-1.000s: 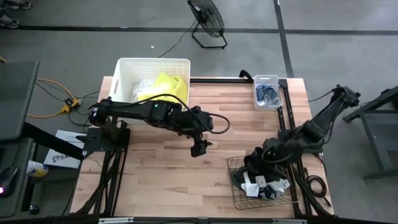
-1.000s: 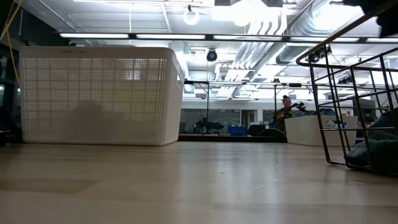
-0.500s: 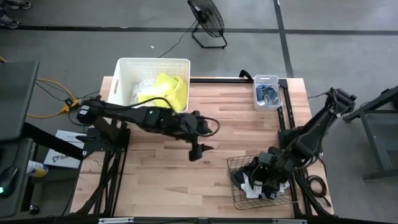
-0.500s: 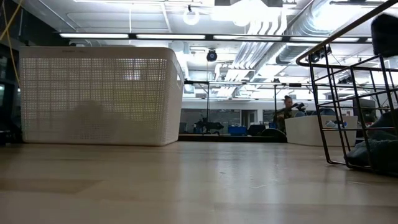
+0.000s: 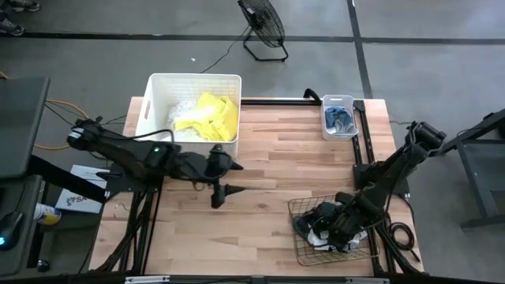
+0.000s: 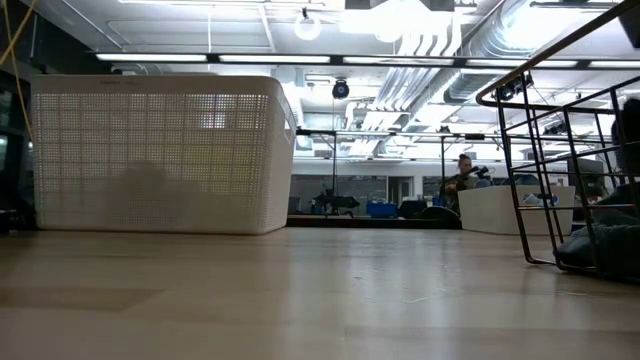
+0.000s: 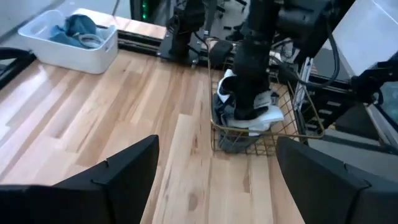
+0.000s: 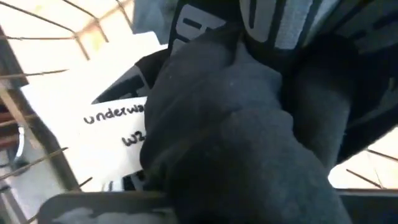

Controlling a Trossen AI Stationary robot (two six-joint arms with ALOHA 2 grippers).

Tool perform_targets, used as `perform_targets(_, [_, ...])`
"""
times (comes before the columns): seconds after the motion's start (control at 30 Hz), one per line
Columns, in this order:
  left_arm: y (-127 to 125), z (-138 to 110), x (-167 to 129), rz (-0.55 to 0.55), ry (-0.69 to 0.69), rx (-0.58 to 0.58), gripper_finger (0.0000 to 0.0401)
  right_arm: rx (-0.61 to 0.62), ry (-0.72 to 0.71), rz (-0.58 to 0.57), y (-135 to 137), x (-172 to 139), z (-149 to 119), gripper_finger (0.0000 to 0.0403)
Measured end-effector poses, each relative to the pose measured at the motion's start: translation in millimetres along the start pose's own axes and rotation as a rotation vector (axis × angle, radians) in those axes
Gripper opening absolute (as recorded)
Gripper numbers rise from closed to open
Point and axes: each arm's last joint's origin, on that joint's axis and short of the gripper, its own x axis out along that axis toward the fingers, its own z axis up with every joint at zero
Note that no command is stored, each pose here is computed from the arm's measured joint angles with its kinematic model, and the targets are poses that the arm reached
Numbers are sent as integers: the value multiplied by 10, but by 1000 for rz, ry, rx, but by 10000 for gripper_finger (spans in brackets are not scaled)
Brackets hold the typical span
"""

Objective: Pick & Place Cloths
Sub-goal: Put the black underwear into the wire basket

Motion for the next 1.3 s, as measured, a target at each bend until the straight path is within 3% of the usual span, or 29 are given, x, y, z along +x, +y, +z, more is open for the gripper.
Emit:
perform_targets(0.17, [41, -142, -256, -8, -59, -22, 319, 7, 43, -43, 49, 208, 46, 32])
perform_targets(0.43, [157, -409, -604, -1, -144, -55, 319, 58, 127, 27, 105, 336, 115, 35])
perform_targets(0.73, [266, -682, -887, -31, -194, -78, 319, 231, 91, 123, 95, 117, 139, 151])
perform_targets(0.9, [355, -784, -996, -48, -211, -122, 319, 308, -9, 208, 89, -89, 155, 179])
perform_targets(1.13, [475, -928, -1105, -101, -213, -78, 319, 289, -274, 391, 136, -422, 179, 185])
perform_targets(1.3, [565, -1010, -1186, -109, -236, -89, 319, 271, -276, 435, 147, -515, 95, 185])
